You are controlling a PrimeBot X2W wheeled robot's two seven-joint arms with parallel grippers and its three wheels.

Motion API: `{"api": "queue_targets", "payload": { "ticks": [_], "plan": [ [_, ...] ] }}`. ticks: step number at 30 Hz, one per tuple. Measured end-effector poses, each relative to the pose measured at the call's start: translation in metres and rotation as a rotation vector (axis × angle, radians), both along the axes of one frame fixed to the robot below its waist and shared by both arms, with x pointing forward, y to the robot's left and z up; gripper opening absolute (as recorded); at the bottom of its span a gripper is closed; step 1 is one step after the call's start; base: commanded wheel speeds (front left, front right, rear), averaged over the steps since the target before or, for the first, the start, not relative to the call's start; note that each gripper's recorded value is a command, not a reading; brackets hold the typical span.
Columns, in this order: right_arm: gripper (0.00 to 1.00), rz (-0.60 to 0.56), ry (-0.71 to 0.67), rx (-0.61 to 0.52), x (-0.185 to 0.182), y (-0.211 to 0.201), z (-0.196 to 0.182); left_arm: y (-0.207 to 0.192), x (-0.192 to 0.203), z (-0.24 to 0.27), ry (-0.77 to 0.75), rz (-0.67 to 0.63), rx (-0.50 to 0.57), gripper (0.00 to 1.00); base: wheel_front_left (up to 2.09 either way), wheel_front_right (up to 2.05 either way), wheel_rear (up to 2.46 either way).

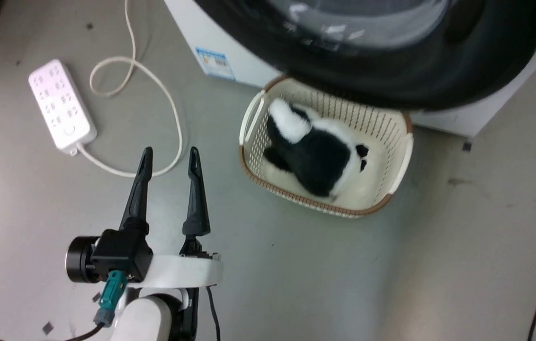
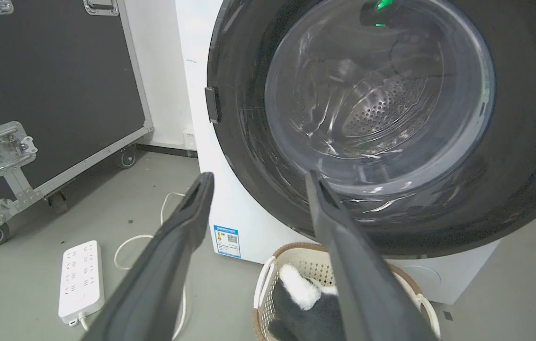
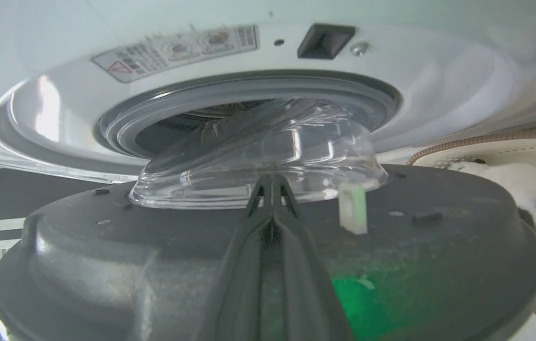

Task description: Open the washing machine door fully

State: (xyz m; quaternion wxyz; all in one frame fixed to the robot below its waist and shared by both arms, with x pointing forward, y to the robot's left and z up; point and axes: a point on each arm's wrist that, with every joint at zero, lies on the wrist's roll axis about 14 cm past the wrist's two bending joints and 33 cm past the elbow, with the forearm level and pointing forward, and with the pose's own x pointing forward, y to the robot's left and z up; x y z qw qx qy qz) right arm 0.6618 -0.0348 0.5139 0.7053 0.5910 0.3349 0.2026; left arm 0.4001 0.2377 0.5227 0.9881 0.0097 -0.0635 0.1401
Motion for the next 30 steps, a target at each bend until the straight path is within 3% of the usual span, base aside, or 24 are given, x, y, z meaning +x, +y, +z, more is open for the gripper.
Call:
{"api": "queue_targets", "payload": {
  "ticks": [16,30],
  "plan": [
    [0.00,0.178,-0.032,-0.049,-0.111,0.019,0.014,-0.004,-0.043,0.031,-0.087,-0.017,-0.010,1.00,0.00,0.00,0.00],
    [0.00,0.373,-0.021,0.072,-0.181,0.078,0.009,-0.003,-0.075,0.035,-0.104,-0.009,-0.021,1.00,0.00,0.00,0.00]
  ]
}}
